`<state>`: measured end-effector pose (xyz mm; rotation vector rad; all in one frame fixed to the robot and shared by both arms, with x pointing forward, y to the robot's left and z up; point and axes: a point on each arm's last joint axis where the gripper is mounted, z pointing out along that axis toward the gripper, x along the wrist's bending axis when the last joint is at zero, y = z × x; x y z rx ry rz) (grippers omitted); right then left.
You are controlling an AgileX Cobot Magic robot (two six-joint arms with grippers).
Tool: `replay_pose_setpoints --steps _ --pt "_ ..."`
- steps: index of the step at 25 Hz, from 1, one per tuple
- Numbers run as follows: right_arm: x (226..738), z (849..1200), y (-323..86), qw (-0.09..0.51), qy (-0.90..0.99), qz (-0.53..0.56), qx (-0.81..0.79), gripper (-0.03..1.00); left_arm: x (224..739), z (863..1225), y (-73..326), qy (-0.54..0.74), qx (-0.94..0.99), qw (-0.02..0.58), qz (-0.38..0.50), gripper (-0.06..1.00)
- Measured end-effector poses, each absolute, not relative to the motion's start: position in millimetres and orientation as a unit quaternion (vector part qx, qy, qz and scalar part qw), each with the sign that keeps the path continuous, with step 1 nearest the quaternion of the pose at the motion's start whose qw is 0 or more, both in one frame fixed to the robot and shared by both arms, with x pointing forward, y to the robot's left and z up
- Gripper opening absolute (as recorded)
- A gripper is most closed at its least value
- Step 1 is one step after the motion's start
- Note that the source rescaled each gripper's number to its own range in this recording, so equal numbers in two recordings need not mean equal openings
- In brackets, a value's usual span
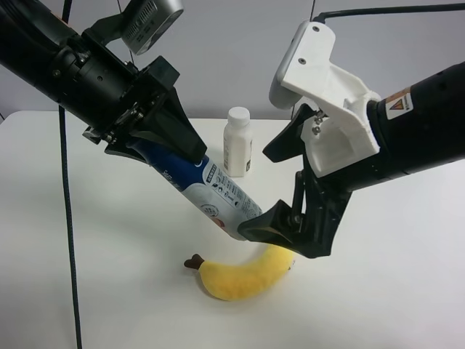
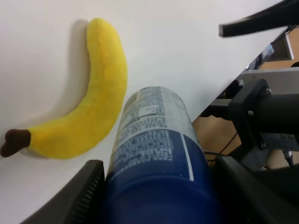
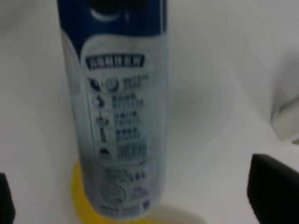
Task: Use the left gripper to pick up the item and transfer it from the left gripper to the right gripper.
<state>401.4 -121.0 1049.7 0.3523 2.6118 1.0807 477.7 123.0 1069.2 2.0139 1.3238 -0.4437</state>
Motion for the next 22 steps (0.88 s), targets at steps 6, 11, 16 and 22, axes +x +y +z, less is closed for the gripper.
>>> replay_pose_setpoints --steps 6,11,16,22 --pt "404.3 1048.2 -116.5 0.148 0.903 0.387 0.114 1.0 477.7 1069.2 123.0 0.507 0.774 0.339 -0.17 0.0" --pt "408.7 1042.3 -113.2 0.149 0.905 0.382 0.112 1.0 477.8 1069.2 123.0 0.507 0.774 0.339 -0.169 0.0" --pt "412.5 1034.3 -107.6 0.137 0.907 0.382 0.11 1.0 477.7 1069.4 122.8 0.506 0.774 0.34 -0.17 0.0" --pt "416.4 1028.9 -103.0 0.132 0.905 0.387 0.117 1.0 477.7 1069.4 122.8 0.506 0.774 0.34 -0.17 0.0"
